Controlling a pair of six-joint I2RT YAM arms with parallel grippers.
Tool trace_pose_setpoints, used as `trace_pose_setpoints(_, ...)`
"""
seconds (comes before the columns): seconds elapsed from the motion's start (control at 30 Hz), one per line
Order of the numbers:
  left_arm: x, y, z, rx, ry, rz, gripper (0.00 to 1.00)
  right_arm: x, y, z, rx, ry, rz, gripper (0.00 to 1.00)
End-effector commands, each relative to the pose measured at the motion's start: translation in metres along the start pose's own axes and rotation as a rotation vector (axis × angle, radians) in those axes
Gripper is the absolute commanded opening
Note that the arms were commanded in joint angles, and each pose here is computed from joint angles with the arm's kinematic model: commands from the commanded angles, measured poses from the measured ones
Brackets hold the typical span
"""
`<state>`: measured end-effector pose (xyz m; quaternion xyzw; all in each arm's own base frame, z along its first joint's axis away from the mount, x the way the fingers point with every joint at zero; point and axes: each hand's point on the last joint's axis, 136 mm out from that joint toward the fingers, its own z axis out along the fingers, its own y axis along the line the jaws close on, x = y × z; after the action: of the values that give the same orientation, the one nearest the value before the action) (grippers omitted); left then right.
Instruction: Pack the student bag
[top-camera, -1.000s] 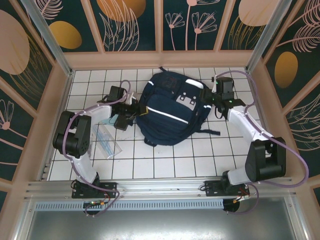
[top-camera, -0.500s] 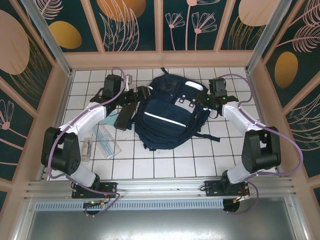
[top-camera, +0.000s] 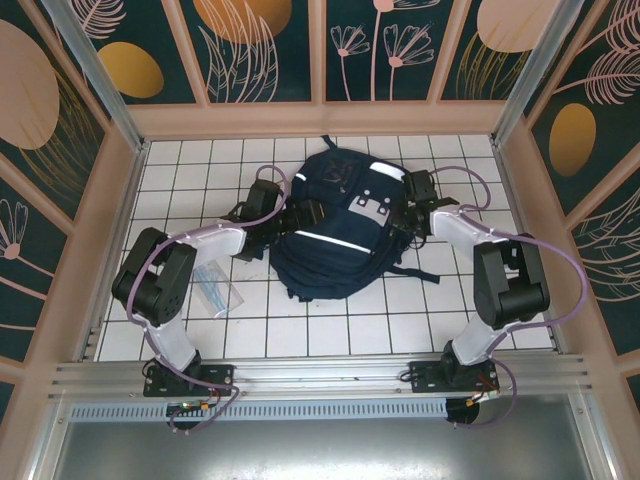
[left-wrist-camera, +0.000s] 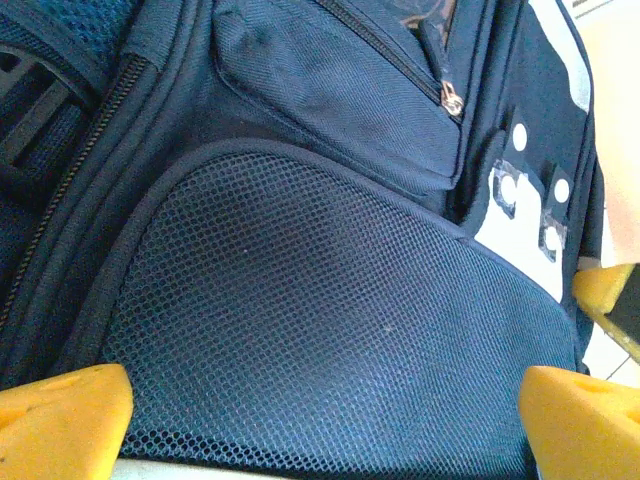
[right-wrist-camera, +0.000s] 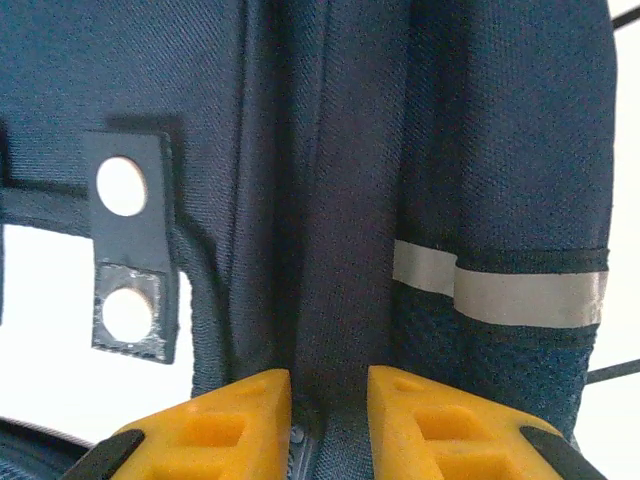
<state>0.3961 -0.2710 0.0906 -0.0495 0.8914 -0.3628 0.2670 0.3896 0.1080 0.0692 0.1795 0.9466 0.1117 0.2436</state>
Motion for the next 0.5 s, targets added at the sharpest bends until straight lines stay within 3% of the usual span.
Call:
trace_pose_setpoints(0.0,0.002,0.012,0.01,-0.014,-0.012,-0.029,0.98,0.011,-0.002,0.012,0.01,0.02,0.016,0.25)
trace_pose_setpoints(0.17,0.006,0.018,0.016,-0.024,-0.002,-0.04,0.99,0.024,-0.001,0.021,-0.002,0.057,0.012,0.25)
trace_pose_setpoints(0.37,0.011,0.025,0.028,-0.017,0.014,-0.065,0.98,0.035,0.014,0.024,-0.1,0.097,0.028,0.35)
trace_pose_setpoints(0.47,0.011,0.024,0.033,-0.003,0.011,-0.078,0.97,0.037,0.011,0.03,-0.094,0.104,0.032,0.22)
